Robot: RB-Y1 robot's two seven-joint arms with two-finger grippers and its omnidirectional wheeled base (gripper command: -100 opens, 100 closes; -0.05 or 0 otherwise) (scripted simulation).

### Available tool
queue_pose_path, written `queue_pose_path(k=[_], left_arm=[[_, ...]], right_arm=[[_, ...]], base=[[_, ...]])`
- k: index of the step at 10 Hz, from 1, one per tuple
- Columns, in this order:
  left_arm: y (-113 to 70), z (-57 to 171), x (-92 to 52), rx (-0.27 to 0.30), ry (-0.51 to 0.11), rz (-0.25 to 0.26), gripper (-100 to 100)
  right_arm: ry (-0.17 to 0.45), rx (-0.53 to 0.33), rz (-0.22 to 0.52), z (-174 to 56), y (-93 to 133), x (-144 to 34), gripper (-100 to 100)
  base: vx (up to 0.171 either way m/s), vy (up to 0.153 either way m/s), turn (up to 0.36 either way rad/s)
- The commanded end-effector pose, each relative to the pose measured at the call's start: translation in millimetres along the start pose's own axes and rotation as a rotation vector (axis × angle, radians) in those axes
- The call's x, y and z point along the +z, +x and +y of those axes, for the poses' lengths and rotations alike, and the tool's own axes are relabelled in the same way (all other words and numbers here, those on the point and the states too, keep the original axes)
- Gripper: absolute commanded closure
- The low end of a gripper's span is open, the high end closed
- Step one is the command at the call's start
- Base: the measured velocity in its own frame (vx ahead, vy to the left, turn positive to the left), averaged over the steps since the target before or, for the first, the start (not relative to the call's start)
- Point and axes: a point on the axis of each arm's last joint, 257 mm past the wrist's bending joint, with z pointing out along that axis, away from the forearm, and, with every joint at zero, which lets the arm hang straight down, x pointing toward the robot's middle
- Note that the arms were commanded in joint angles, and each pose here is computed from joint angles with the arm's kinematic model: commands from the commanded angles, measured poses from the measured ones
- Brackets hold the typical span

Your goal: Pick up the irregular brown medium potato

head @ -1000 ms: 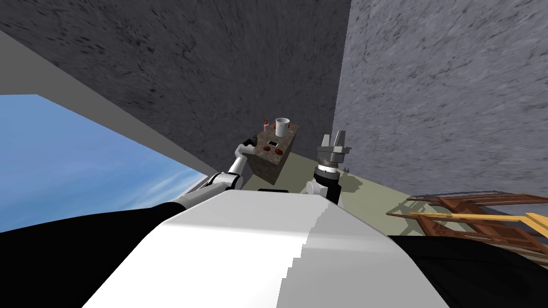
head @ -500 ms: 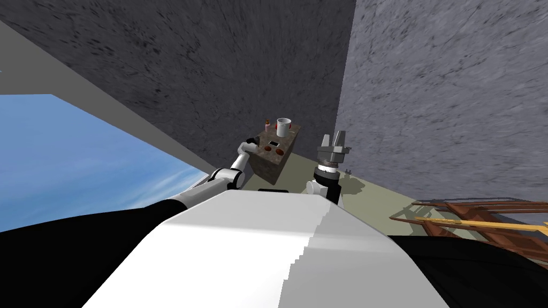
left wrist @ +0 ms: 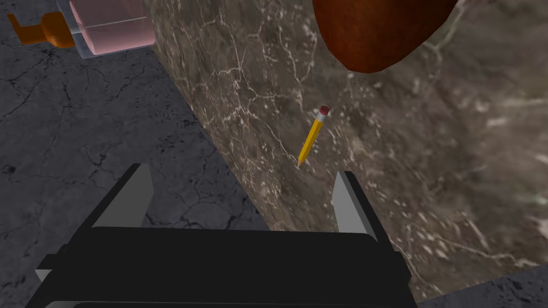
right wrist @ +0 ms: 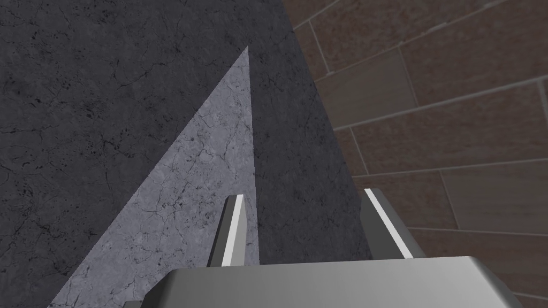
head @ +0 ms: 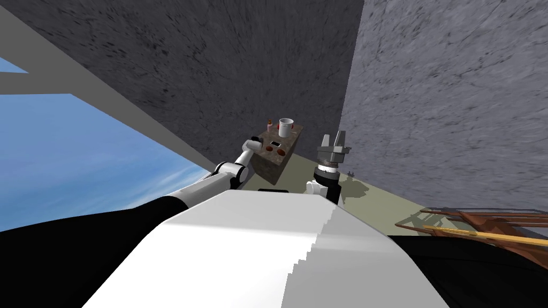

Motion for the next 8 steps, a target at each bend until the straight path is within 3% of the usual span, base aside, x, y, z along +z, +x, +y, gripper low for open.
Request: queue_pose_path(k=[1,2,5,6,8], left_arm=[[20.5,9.3,1.6,0.005,-0.063,0.024,-100],[20.5,9.6,1.6,0.005,-0.064,0.024,-100],[60.2,22.2,1.0,0.018,-0.151,0.072,-100],[60.2,22.2,1.0,0.018,-0.151,0.072,-100],[86.0,30.6,-1.5,0.027,-0.193,0.103,-100]], right_arm=[[0.0,0.0,0.0,0.0,0.0,0.0,0],[0.0,0.0,0.0,0.0,0.0,0.0,0],[0.0,0.0,0.0,0.0,0.0,0.0,0],[0.0,0.0,0.0,0.0,0.0,0.0,0],[0.0,0.0,0.0,0.0,0.0,0.0,0]], base=[[0.01,-0.011,0.096],[0.008,-0.009,0.026],[0.006,-0.007,0.057],[0.006,-0.006,0.025],[0.005,-0.005,0.042]])
